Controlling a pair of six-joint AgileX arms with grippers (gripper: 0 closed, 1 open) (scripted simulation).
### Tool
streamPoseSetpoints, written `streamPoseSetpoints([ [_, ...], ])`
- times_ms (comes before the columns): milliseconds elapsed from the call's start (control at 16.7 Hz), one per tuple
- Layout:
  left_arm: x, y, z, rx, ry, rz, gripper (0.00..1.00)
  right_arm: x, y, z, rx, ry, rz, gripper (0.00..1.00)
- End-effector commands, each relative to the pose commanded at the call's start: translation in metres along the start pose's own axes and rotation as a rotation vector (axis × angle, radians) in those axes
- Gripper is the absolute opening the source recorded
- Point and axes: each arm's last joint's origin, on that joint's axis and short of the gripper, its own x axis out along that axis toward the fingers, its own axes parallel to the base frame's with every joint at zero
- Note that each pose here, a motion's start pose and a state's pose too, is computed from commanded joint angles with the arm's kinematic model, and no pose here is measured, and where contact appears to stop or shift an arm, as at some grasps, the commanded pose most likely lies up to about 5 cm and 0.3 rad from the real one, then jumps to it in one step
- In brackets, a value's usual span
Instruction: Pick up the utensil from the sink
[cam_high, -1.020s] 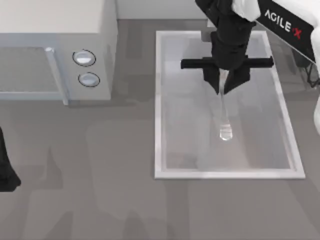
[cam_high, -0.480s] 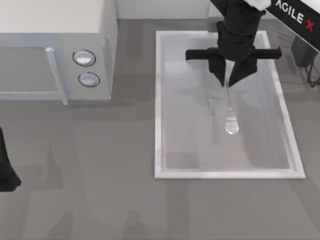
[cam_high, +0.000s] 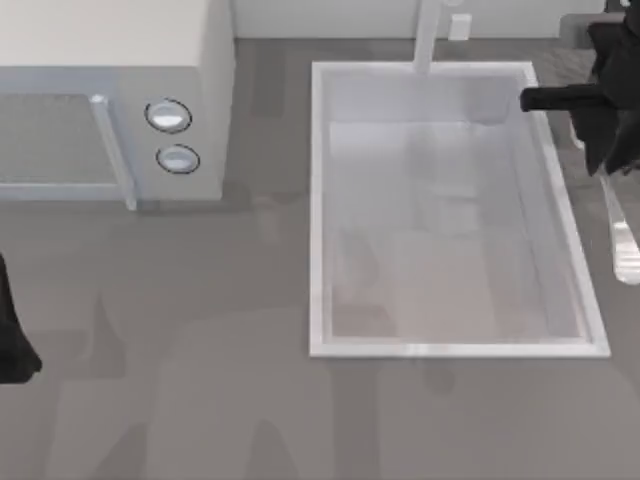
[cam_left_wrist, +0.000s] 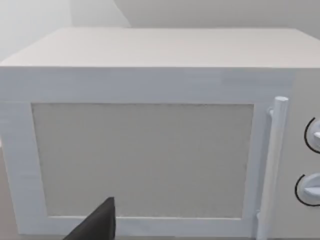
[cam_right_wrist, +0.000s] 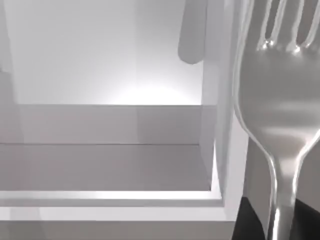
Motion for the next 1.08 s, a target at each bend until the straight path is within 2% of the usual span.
streamPoseSetpoints([
  [300, 0.000, 0.000, 0.000, 0.000, 0.000, 0.000, 1.00, -0.017, -0.068, -0.087, 0.003, 0.032, 0.001, 0.00],
  [540, 0.000, 0.000, 0.000, 0.000, 0.000, 0.000, 1.00, -0.017, -0.093, -0.137, 0.005, 0.025, 0.006, 0.00],
  [660, 0.000, 0.000, 0.000, 0.000, 0.000, 0.000, 1.00, -0.016, -0.098, -0.146, 0.005, 0.023, 0.007, 0.00],
  [1080, 0.000, 0.000, 0.000, 0.000, 0.000, 0.000, 1.00, -0.004, -0.097, -0.145, 0.003, 0.032, 0.006, 0.00],
])
